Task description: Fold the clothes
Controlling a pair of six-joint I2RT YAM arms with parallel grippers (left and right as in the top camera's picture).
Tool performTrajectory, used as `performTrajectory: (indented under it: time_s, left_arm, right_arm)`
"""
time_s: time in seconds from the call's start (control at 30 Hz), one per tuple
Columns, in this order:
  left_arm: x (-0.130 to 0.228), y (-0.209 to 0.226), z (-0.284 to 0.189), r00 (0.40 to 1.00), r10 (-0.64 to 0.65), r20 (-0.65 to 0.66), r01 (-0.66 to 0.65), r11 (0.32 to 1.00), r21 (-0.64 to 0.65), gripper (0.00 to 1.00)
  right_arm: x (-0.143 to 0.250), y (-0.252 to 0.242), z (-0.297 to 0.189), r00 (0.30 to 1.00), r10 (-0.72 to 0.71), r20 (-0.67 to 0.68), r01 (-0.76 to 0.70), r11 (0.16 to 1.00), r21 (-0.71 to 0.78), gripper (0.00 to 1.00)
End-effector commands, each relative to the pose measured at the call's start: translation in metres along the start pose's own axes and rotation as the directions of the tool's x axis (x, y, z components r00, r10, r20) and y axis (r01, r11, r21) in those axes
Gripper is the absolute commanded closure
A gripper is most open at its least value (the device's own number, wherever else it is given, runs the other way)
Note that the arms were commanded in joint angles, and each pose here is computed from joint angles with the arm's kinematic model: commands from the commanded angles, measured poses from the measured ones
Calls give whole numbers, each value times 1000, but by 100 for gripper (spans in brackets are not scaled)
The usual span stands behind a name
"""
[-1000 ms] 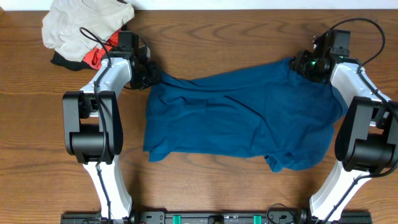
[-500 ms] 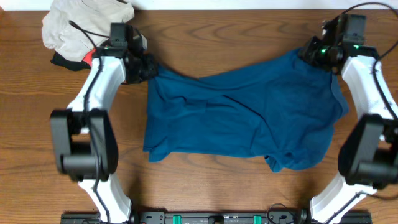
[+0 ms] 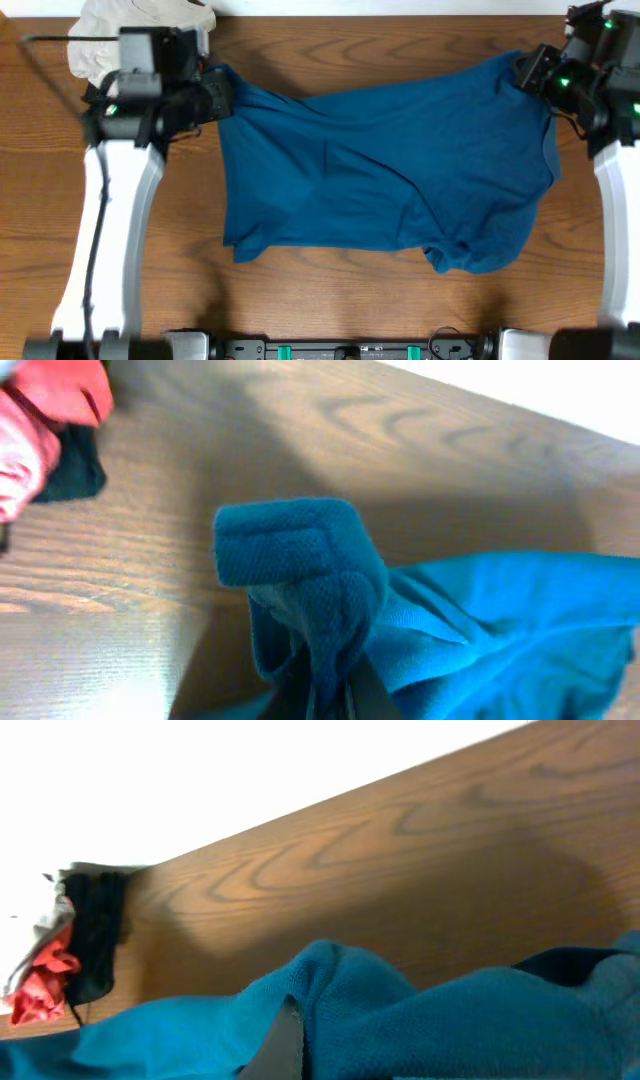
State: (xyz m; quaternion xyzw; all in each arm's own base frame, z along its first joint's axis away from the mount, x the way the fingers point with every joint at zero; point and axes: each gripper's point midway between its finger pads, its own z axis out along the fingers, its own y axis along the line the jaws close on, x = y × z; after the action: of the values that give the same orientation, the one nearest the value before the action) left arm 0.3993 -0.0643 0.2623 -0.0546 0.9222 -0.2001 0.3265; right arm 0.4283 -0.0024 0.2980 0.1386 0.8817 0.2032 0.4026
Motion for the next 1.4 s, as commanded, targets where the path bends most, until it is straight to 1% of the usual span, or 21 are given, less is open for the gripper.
performTrajectory:
  time_s: [0.0,0.2,0.33,0.53,0.8,0.9,1.03,1.17,1.23,1.37]
  left_arm:
    - [-7,-20,-47,993,66,102,-69,997,26,94]
    - [1,-42,-117,968,103,230,-117,992,49,94]
    - [9,-55,-161,938,126,324,-155,986,63,94]
    - [23,-71,-220,886,102,452,-164,981,100,94]
    - [38,-91,-284,835,94,543,-194,972,131,94]
    - [45,-105,-305,832,71,550,-207,960,188,94]
    - [50,-115,-326,832,-3,554,-167,952,256,94]
    - [49,-116,-336,829,-94,552,-92,950,300,94]
    - [43,-106,-335,816,-145,559,-23,959,283,94]
    - [26,-86,-322,798,-179,576,70,976,207,94]
  right_arm:
    - [-15,22,-38,994,-63,88,66,997,-31,99]
    - [-17,39,-88,981,-89,173,96,995,-33,99]
    - [-16,42,-129,964,-105,245,102,995,25,99]
    - [-9,60,-199,934,-135,330,127,991,46,99]
    - [-7,89,-281,887,-182,424,175,983,55,99]
    - [-6,96,-305,870,-188,456,181,982,58,99]
    - [-5,104,-329,847,-189,497,185,981,57,99]
    - [-13,94,-341,822,-166,545,123,986,115,99]
    - [-19,86,-342,813,-158,561,90,985,148,99]
    - [-36,80,-325,820,-156,551,69,982,176,99]
